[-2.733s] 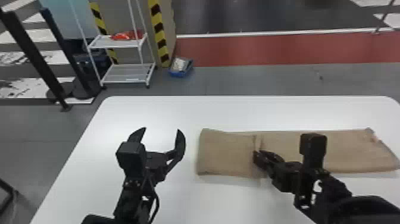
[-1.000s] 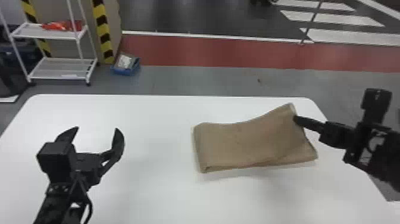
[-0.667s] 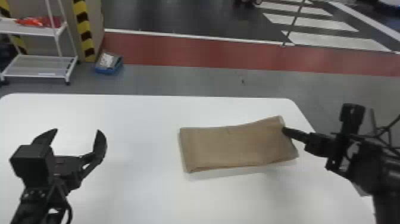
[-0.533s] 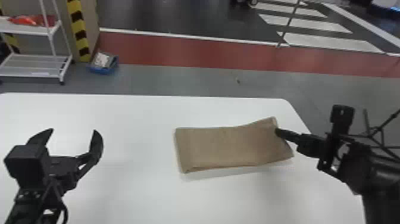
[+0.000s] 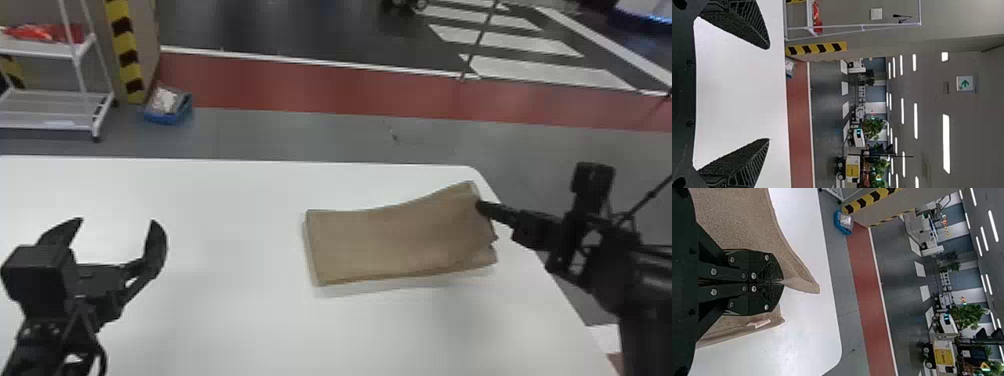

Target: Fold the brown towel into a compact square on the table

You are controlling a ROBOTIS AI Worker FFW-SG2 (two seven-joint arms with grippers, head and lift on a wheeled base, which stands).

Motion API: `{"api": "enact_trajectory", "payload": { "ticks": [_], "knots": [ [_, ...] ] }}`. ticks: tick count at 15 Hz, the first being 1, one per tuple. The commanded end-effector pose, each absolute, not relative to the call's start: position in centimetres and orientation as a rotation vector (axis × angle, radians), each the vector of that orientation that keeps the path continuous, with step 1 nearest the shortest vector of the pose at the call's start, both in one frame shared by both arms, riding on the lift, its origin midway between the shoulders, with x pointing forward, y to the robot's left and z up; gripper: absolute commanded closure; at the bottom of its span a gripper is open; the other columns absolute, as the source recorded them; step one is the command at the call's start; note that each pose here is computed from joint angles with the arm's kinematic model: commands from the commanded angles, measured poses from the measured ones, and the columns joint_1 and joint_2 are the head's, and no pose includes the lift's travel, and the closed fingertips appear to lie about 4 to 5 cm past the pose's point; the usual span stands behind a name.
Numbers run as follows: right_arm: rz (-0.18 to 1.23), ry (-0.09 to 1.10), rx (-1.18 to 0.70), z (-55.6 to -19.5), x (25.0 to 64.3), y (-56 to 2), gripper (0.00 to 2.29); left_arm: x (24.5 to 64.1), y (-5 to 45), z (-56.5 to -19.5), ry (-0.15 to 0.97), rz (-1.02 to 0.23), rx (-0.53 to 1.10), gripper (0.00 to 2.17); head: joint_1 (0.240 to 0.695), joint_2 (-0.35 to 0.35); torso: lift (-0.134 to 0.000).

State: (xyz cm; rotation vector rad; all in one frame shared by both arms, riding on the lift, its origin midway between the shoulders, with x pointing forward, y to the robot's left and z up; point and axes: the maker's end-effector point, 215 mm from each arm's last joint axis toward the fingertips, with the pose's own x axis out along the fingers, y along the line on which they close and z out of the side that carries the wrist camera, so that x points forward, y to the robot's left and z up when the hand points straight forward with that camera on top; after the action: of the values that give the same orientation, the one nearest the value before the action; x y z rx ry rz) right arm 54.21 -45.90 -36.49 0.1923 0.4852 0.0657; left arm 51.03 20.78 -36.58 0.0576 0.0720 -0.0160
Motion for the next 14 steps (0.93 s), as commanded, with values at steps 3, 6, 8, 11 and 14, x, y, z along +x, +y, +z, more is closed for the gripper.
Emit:
{"api": "enact_trajectory", "payload": {
  "ticks": [3,6,8,11,14],
  "knots": [
    [0.000,0.482,0.116,-38.7,53.7,-48.7,1.31,51.0,20.9,-36.8,0.075,-0.018,0.062,0.03,0.695,-0.264,-0.110],
    [-0.051,0.455,0.027,-38.9,54.4,-50.5,0.40,50.9,20.5,-37.3,0.081,-0.028,0.062,0.03,0.695,-0.289,-0.110],
    [-0.080,0.469,0.015,-39.6,54.0,-51.4,0.00,51.2,19.9,-37.2,0.074,-0.042,0.060,0.03,0.695,-0.301,-0.110],
    [-0.101,0.353,0.012,-37.3,54.3,-52.2,0.06,52.1,20.3,-37.3,0.074,-0.036,0.064,0.03,0.695,-0.323,-0.110],
    [0.049,0.337,0.019,-37.6,53.9,-47.7,0.63,52.6,20.3,-37.1,0.068,-0.034,0.064,0.03,0.695,-0.315,-0.110]
  ]
}}
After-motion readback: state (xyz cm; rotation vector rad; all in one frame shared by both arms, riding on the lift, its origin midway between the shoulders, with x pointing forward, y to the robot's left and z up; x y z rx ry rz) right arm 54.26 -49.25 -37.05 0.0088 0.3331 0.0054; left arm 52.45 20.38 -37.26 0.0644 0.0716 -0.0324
